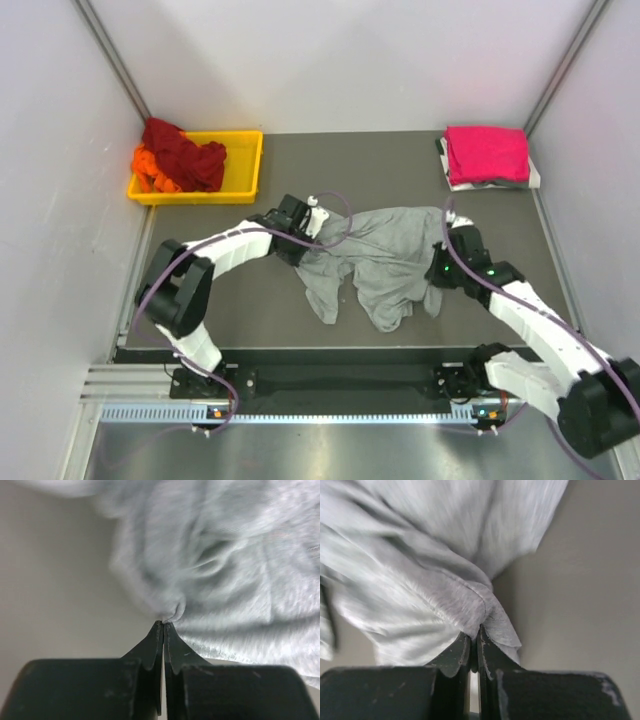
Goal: Fold and stack the t-shirts
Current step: Flatten the tshirt out
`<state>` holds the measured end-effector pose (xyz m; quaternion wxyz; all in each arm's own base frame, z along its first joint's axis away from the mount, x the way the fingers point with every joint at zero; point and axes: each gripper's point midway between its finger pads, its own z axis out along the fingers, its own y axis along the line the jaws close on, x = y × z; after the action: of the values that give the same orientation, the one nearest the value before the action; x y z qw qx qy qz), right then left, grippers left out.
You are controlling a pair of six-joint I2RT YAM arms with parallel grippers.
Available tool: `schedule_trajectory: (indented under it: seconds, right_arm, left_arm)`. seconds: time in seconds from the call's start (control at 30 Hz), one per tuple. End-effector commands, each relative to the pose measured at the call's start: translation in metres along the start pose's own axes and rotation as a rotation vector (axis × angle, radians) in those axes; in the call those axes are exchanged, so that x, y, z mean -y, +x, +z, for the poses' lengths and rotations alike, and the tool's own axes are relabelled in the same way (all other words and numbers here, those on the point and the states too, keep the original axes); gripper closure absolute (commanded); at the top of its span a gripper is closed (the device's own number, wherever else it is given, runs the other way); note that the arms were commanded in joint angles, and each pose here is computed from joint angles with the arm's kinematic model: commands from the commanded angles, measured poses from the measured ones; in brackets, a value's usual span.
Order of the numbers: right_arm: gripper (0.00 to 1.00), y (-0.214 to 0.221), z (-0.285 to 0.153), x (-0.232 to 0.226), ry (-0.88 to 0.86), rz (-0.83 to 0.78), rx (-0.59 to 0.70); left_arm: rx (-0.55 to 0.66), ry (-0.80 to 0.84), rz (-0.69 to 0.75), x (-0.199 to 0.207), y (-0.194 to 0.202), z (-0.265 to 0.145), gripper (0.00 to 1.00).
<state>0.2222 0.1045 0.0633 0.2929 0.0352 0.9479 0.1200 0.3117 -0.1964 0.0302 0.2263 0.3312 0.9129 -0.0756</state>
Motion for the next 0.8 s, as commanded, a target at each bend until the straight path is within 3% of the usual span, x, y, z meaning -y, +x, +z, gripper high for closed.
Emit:
schedule_trajectory:
  seconds: [0.0, 0.1, 0.13, 0.2, 0.23, 0.4, 0.5, 0.63, 0.77]
  right_arm:
    - [1.00, -0.082, -0.067, -0.003, 0.059, -0.035, 0.291]
    - [1.00, -0.117, -0.125, -0.007, 0.058, -0.065, 0.425]
    - [1.00, -0.136, -0.153, -0.014, 0.036, -0.068, 0.493]
    - [1.00, -0.145, -0.187, -0.013, 0.040, -0.092, 0.554]
    - [1.00, -0.159, -0.217, -0.018, 0.019, -0.092, 0.623]
    - [1.00, -0.178, -0.312, -0.024, -0.029, -0.137, 0.789]
    - [1.00, -0.182, -0.385, -0.028, -0.092, -0.140, 0.924]
    - [1.00, -0.177, -0.436, -0.029, -0.147, -0.145, 1.016]
    - [1.00, -0.182, -0.452, -0.027, -0.139, -0.134, 1.062]
  left_arm:
    - [0.191, -0.173, 0.005, -0.040, -0.046, -0.071, 1.00]
    - [0.256, -0.260, 0.032, -0.057, -0.058, -0.123, 1.00]
    - [0.338, -0.297, 0.034, -0.061, -0.073, -0.160, 1.00]
    - [0.355, -0.346, 0.053, -0.066, -0.071, -0.197, 1.00]
    - [0.437, -0.381, 0.051, -0.068, -0.081, -0.235, 1.00]
    - [0.555, -0.538, 0.047, -0.079, -0.072, -0.346, 1.00]
    - [0.710, -0.629, 0.018, -0.080, -0.062, -0.426, 1.00]
    - [0.783, -0.706, -0.012, -0.083, -0.043, -0.474, 1.00]
    - [0.802, -0.767, -0.026, -0.088, -0.033, -0.490, 1.00]
